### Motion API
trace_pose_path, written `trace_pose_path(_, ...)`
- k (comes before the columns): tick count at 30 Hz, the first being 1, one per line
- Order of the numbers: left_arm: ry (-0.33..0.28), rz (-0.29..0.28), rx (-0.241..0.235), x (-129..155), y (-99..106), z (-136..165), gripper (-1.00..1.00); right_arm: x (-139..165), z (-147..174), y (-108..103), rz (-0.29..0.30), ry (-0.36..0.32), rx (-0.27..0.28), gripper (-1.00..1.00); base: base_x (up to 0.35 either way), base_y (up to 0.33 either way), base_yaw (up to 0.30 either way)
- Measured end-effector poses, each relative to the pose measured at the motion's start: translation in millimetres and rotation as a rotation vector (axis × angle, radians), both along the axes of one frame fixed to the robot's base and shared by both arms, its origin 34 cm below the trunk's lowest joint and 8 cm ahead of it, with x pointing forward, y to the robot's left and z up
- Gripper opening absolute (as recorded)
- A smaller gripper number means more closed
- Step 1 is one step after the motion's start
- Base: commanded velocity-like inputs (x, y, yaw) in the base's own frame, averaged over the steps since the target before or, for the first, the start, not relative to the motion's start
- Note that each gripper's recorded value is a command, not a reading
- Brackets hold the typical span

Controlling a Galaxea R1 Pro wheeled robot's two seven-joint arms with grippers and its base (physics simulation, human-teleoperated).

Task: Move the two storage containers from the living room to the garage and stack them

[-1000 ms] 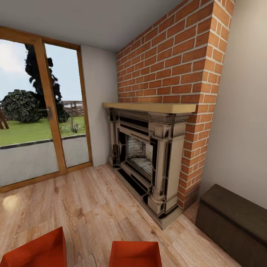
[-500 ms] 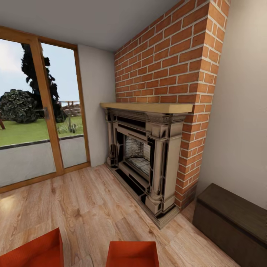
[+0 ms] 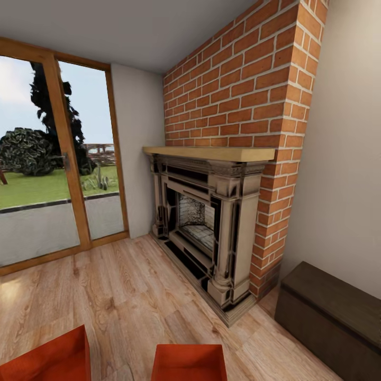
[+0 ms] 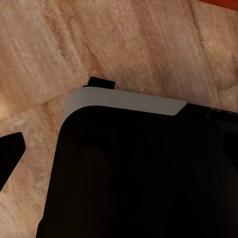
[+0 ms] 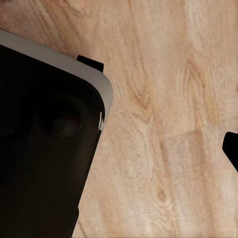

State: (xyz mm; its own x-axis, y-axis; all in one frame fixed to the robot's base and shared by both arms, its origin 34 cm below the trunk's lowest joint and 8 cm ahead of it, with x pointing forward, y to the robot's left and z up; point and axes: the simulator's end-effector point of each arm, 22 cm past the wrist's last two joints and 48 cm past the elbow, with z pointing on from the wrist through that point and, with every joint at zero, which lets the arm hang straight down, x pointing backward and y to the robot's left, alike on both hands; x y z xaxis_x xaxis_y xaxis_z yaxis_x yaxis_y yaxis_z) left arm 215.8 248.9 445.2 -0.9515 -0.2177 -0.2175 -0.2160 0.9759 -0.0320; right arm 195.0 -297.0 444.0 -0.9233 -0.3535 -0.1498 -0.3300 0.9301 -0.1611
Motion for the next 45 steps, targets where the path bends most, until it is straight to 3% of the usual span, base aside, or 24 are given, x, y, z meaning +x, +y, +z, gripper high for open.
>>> trace_pose_path(20, 0.004, -0.013, 0.004, -0.9, 1.1, -0.3, 1.0, -6.6, -1.6, 12.9, -0.008, 0.018, 0.019, 1.0, 0.0, 0.0, 0.01)
trace_pose_path(45, 0.042, -0.017, 0.003, -15.5, 0.8, -2.9, 1.0, -22.9, -3.6, 14.4, -0.001, 0.064, 0.026, 1.0, 0.0, 0.0, 0.0)
